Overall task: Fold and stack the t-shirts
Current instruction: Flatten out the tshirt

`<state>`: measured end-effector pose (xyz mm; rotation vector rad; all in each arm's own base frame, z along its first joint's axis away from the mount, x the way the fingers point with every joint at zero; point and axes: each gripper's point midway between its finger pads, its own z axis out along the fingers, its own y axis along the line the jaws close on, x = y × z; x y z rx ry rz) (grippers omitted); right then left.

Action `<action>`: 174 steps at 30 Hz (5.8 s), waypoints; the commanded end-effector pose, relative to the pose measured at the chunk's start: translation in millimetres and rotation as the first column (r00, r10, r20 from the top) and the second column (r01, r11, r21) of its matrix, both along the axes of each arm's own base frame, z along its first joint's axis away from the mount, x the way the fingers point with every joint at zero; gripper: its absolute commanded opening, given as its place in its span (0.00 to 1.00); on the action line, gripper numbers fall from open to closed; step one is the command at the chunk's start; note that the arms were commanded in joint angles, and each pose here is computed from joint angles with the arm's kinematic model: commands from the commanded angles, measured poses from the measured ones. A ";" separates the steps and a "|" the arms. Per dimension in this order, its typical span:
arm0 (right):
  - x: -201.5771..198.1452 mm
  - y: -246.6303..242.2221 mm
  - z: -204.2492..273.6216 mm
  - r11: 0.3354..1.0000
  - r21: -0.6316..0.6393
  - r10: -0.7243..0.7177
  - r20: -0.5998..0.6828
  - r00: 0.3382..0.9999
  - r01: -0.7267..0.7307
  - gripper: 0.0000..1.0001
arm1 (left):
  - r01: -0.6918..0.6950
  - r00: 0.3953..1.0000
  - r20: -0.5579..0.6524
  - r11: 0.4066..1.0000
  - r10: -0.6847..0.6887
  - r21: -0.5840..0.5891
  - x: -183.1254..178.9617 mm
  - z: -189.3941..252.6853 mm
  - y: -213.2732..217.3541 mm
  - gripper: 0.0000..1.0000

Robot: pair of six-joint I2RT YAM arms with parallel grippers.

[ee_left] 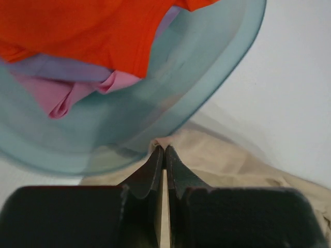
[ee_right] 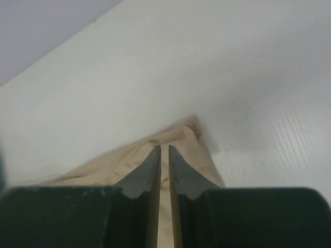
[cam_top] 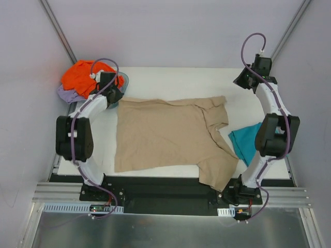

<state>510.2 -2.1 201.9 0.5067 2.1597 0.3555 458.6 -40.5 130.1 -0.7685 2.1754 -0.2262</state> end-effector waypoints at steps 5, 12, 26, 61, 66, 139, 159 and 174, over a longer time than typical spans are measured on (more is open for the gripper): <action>72.0 12.3 -8.3 0.995 0.000 0.104 0.059 0.993 -0.105 0.13 | 0.062 0.993 0.101 0.997 -0.057 -0.044 85.3 6.1 -15.6 0.00; 61.9 19.3 -24.6 0.990 -0.026 0.142 -0.007 0.990 -0.142 0.19 | 0.073 0.994 0.084 0.997 -0.070 -0.035 85.8 0.1 -16.0 0.00; -50.4 52.6 -30.6 0.979 -0.110 0.153 -0.172 0.973 -0.173 0.86 | 0.224 0.944 0.266 0.972 -0.196 -0.078 14.5 106.3 -50.9 0.99; -84.5 -5.0 -166.6 0.971 -0.218 -0.078 -0.687 0.722 -0.103 0.03 | 0.313 0.845 -0.389 0.929 -0.367 -0.198 -189.2 -125.0 -99.5 0.99; -52.7 -27.8 -153.8 0.962 -0.249 -0.073 -0.625 0.777 -0.110 0.01 | 0.298 0.824 -0.446 0.937 -0.349 -0.183 -203.3 -134.7 -88.2 0.99; -103.0 184.9 -61.3 0.948 -0.075 0.262 -0.361 0.895 -0.308 0.97 | 0.173 0.929 -0.309 0.976 -0.206 -0.131 -187.6 -42.0 -43.3 0.99; 11.9 178.0 -148.7 0.967 0.019 0.239 -0.412 0.879 -0.254 0.66 | 0.170 0.916 -0.356 0.982 -0.186 -0.077 -172.6 -52.7 -37.1 0.99; 51.9 196.3 -128.9 0.964 0.126 0.258 -0.232 0.938 -0.234 0.08 | 0.174 0.911 -0.371 0.983 -0.183 -0.059 -173.1 -57.0 -34.2 0.99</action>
